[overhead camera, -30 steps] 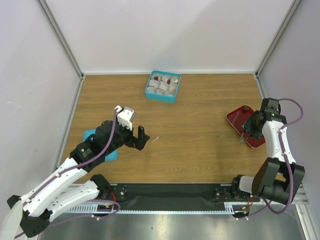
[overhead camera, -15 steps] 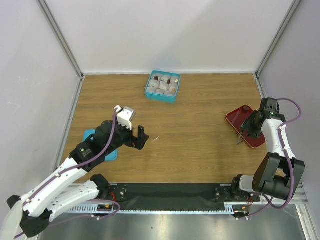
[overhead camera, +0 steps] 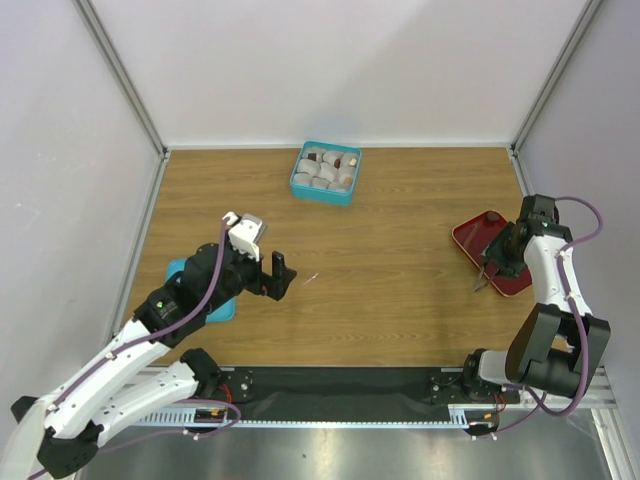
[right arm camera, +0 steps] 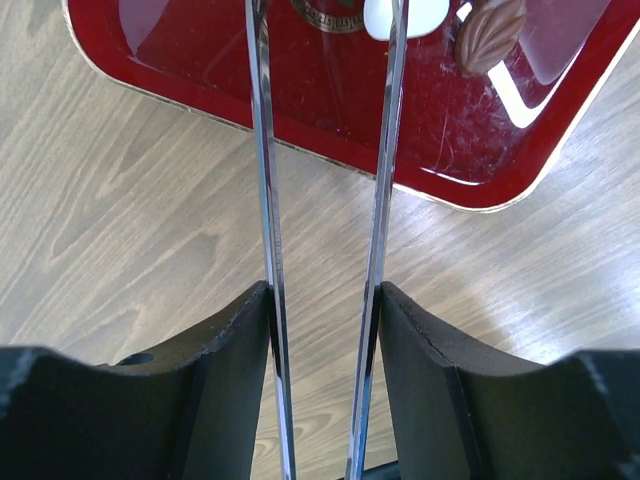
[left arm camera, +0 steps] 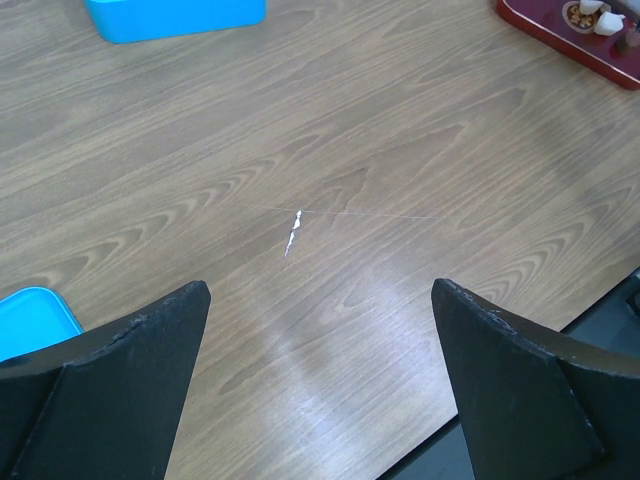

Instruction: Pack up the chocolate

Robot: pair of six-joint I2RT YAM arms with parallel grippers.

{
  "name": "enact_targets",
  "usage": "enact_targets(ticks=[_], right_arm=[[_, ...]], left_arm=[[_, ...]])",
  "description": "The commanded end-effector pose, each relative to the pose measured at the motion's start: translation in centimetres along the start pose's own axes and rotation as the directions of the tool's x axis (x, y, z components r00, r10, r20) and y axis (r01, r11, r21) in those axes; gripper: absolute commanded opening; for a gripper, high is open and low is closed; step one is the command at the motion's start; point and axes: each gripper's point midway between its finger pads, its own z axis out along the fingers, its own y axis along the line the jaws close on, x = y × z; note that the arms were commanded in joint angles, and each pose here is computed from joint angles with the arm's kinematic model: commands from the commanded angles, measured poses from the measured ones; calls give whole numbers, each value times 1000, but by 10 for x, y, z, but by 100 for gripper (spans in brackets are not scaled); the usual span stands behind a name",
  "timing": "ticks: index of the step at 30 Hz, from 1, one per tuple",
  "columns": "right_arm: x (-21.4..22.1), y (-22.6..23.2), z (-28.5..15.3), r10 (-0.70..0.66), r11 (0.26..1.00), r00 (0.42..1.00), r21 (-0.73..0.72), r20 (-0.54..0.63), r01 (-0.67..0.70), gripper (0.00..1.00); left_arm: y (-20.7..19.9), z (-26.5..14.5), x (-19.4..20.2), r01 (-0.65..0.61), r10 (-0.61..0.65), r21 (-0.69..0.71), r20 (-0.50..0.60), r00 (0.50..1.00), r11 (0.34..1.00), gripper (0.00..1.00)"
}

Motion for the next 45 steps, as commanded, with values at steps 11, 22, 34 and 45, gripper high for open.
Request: enact_targets(ticks=[11, 22, 34, 45], right_arm=[[-18, 5, -2, -74, 996, 995, 40, -67, 77, 47], [-18, 5, 8, -98, 993, 989, 62, -110, 105, 47], [-27, 26, -3, -139, 990, 988, 2, -62, 139, 31], [-53, 68, -70, -198, 978, 975, -48, 102, 204, 27]], left_arm=[[-2, -16, -17, 26, -27, 19, 94, 995, 999, 100], [-8, -20, -22, 9, -15, 58, 107, 994, 998, 100], [-11, -23, -25, 1, -10, 74, 124, 992, 997, 100], [-3, -26, -25, 8, -12, 34, 130, 991, 999, 100]])
